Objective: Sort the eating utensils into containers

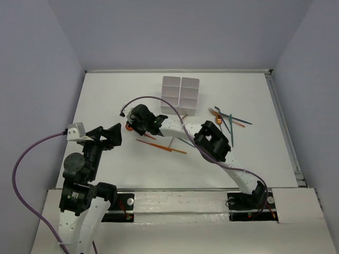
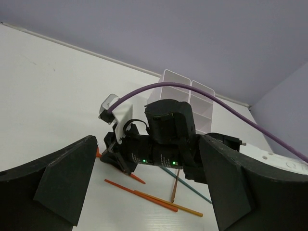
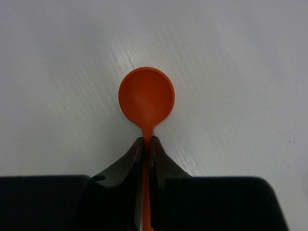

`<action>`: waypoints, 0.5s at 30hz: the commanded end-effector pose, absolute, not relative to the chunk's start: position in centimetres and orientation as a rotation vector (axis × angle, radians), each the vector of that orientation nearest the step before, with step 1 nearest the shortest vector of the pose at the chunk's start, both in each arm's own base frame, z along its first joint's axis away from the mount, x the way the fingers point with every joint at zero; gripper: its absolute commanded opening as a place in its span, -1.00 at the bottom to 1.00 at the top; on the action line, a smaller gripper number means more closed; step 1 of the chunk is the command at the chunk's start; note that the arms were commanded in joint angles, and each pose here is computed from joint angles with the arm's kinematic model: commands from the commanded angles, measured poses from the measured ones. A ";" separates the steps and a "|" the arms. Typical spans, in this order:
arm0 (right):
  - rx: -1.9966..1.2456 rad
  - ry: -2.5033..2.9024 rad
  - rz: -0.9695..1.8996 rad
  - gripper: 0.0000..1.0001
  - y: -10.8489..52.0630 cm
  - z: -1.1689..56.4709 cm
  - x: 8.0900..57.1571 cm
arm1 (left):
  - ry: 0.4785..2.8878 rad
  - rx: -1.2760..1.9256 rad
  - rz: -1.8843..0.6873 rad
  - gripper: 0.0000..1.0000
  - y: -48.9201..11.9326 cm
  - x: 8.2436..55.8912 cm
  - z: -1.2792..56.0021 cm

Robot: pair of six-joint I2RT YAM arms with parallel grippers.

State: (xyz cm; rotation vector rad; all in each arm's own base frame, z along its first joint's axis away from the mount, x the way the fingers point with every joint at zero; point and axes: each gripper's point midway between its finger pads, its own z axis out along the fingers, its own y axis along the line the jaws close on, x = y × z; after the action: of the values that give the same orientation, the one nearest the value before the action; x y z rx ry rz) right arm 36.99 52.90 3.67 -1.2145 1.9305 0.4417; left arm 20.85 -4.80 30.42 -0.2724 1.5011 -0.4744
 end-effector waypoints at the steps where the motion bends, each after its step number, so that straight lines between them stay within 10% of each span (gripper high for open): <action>1: -0.946 1.714 0.469 -0.86 51.4 13.5 43.0 | 1.430 -0.283 -0.482 0.98 -4.4 20.4 32.5; 15: -0.367 1.295 0.449 -0.86 40.2 32.5 51.4 | 1.455 -0.273 -0.480 0.98 -4.7 20.9 32.1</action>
State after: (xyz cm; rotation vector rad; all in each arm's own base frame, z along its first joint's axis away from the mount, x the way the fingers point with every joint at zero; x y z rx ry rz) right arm 50.49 41.91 26.98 -0.5378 1.4810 0.4551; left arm 20.86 -4.81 30.42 -0.2723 1.5011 -0.4750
